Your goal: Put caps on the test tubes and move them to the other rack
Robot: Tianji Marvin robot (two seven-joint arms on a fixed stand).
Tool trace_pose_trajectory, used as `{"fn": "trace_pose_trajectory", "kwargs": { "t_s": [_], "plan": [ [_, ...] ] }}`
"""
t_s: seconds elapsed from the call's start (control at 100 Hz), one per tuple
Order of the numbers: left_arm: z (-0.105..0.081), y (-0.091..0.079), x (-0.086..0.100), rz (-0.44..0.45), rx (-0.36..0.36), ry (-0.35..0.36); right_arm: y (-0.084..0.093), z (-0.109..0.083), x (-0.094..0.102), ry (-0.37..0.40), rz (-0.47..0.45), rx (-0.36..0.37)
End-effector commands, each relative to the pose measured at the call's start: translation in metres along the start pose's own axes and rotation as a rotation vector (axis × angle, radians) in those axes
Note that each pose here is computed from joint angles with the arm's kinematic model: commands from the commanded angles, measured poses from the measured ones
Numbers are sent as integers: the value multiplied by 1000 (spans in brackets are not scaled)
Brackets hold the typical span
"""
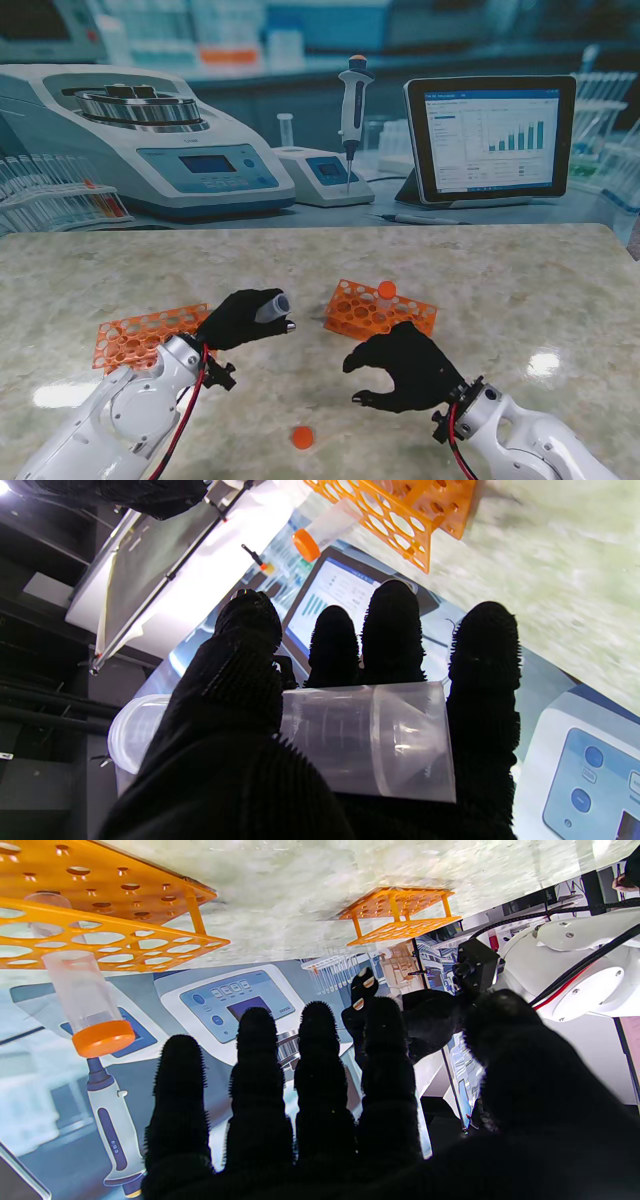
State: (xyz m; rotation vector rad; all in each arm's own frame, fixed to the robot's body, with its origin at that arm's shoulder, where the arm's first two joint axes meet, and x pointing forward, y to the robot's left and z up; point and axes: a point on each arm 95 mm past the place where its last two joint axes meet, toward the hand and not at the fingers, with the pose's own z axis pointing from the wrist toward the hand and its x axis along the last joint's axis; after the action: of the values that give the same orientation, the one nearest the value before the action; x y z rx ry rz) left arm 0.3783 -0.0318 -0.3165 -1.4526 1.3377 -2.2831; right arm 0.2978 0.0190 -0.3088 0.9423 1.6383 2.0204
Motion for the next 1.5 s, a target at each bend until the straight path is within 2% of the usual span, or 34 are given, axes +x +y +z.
{"fn": "trace_pose_trajectory", "kwargs": {
  "t_s": [0.0, 0.42, 0.67, 0.96, 1.49],
  "plan": [
    [1, 5, 0, -4, -10, 0, -3, 0, 4, 10, 5, 14],
    [6, 20, -1, -37, 17, 15, -10, 2, 12, 36, -8, 78],
    [6, 19, 3, -46, 19, 28, -16, 7, 17, 61, -10, 116],
    [5, 20, 8, -56, 5, 49, -27, 14, 25, 108, -59, 184],
    [1, 18, 13, -55, 2, 66, -50, 37, 43, 202, -98, 283]
  ]
}}
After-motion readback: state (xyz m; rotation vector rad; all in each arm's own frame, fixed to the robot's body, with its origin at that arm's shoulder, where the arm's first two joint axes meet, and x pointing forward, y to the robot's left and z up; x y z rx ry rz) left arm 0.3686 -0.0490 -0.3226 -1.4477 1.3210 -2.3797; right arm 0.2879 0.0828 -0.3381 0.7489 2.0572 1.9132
